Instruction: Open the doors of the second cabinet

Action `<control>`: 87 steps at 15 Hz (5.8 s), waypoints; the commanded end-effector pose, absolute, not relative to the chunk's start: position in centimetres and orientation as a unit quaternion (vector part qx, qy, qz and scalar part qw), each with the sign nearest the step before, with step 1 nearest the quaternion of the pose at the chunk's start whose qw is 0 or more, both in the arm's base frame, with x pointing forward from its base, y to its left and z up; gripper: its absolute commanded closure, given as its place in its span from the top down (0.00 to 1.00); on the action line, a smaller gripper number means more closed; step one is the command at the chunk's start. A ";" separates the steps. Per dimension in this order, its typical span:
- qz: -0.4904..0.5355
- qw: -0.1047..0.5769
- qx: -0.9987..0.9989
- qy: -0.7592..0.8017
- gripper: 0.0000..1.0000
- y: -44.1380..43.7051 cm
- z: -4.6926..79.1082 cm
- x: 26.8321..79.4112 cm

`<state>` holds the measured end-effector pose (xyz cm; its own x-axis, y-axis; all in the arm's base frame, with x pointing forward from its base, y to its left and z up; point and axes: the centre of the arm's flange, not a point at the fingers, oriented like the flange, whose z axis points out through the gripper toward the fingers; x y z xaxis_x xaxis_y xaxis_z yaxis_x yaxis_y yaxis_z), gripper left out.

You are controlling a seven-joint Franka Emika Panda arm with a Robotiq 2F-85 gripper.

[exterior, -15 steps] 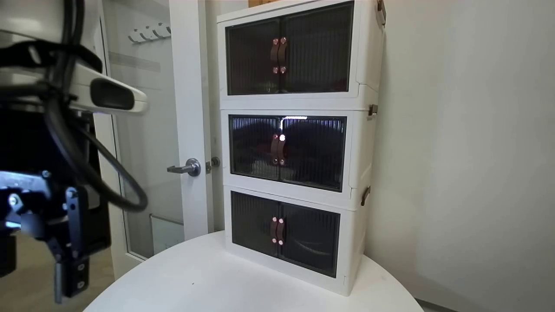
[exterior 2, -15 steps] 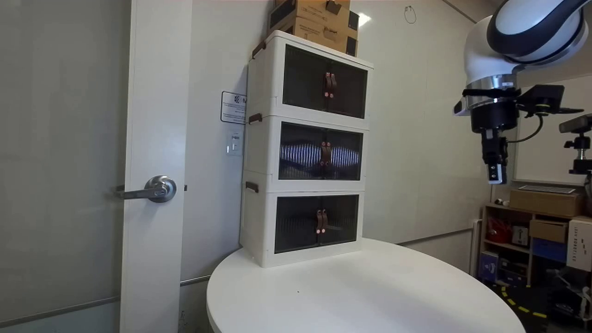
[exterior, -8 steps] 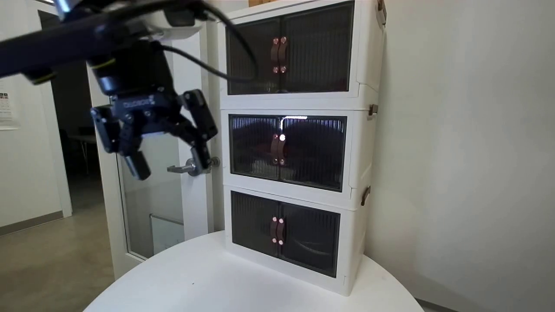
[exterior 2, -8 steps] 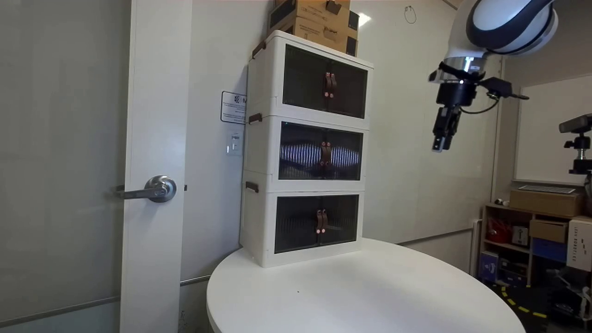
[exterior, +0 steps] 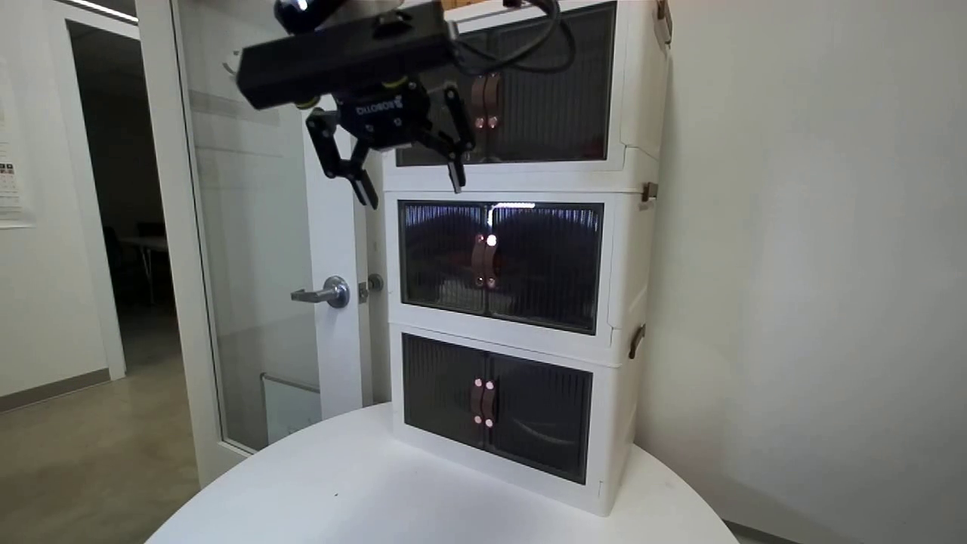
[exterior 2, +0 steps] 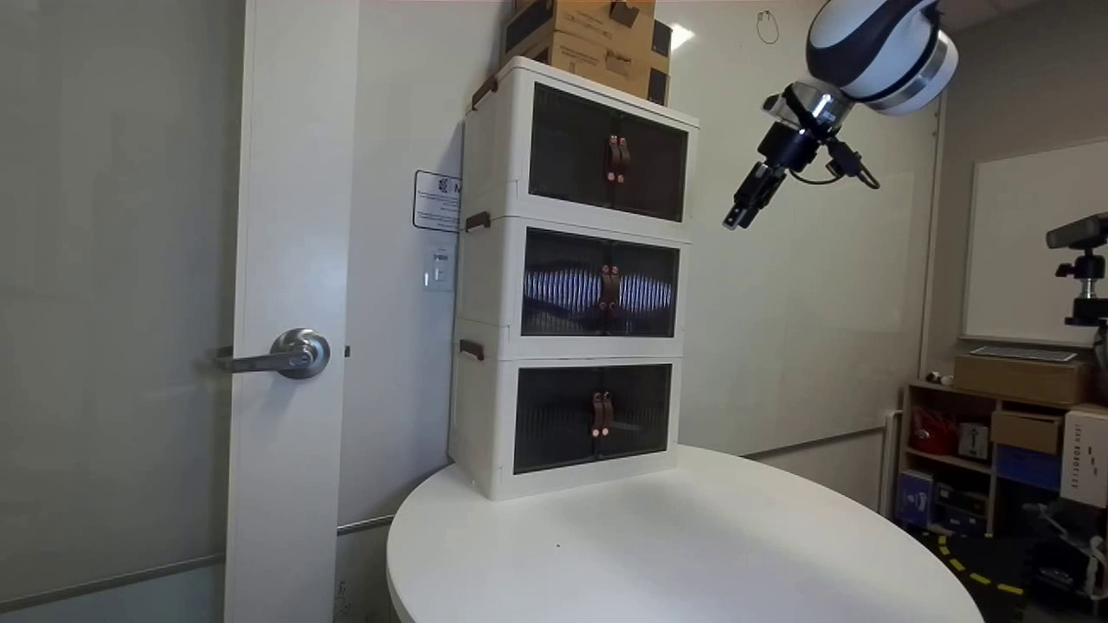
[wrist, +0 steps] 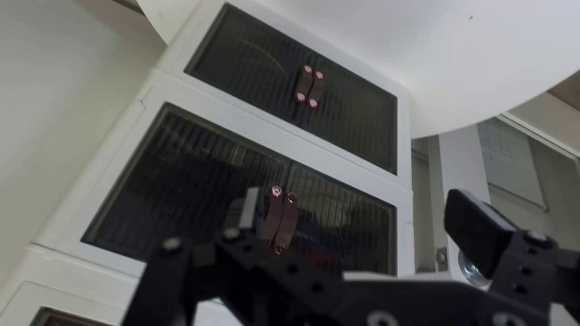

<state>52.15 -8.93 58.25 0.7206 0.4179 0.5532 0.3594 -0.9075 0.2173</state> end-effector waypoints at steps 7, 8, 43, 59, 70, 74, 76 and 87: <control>0.365 -0.031 0.894 0.257 1.00 -11.9 54.4 62.8; 0.360 -0.025 0.896 0.260 1.00 -12.3 53.8 63.6; 0.391 -0.126 0.862 0.298 1.00 -12.9 45.8 76.5; 0.378 -0.168 0.858 0.305 1.00 -8.2 44.3 77.4; 0.335 -0.213 0.843 0.362 1.00 -5.5 43.6 75.8; 0.318 -0.207 0.838 0.392 1.00 -4.0 43.3 74.8; 0.318 -0.203 0.837 0.397 1.00 -4.0 43.4 74.4; 0.256 -0.167 0.850 0.428 1.00 -4.4 42.8 67.9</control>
<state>72.44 -9.07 44.46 0.5130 0.5735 0.6387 0.7460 -0.6659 -0.0012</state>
